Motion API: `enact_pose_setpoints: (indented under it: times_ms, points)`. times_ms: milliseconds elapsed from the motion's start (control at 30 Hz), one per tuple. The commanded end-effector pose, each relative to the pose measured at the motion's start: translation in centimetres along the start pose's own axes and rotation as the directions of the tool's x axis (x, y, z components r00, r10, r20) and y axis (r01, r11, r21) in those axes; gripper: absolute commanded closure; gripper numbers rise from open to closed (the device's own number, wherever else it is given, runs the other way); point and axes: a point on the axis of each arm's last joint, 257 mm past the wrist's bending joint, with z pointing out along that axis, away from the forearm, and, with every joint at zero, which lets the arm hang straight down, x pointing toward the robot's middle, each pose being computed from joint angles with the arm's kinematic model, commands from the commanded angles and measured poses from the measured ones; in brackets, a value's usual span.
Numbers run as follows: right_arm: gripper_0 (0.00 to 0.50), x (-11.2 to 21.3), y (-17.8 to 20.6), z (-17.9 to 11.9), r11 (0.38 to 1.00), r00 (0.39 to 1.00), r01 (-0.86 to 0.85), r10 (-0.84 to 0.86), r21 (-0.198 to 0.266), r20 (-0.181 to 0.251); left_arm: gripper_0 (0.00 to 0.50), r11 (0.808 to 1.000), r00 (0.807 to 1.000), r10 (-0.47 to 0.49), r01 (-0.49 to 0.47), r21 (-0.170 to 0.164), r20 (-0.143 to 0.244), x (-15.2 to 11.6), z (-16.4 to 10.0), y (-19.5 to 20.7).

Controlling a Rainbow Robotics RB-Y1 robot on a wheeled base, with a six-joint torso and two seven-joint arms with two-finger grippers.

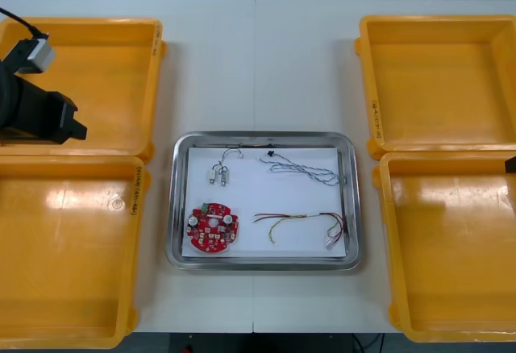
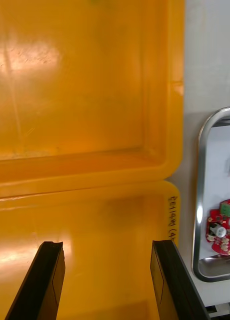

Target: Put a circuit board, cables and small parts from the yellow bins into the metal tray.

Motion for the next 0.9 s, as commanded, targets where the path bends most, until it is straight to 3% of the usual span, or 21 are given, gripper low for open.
enact_pose_setpoints:
  times_ms: [33,400,567,900]
  points:
    - [0.000,0.6,-0.1,-0.6,0.998,0.999,0.048,-0.048,0.027,-0.025,0.000,0.995,1.000,0.023,-0.022,-0.096,0.012,1.2,-1.4,4.7]
    - [0.000,1.1,0.0,-0.6,0.999,0.998,0.047,-0.046,0.021,-0.046,0.000,0.982,0.999,0.031,-0.036,-0.185,-0.033,4.6,-1.2,9.9]
    - [0.000,1.2,0.0,-0.6,0.999,0.998,0.042,-0.041,0.022,-0.047,0.000,0.980,0.998,0.016,-0.028,-0.198,-0.066,6.3,-0.7,11.0]
    - [0.000,1.2,0.0,-0.6,0.999,0.998,0.042,-0.041,0.022,-0.047,0.000,0.978,0.996,0.018,-0.034,-0.204,-0.082,7.6,-0.4,11.8]
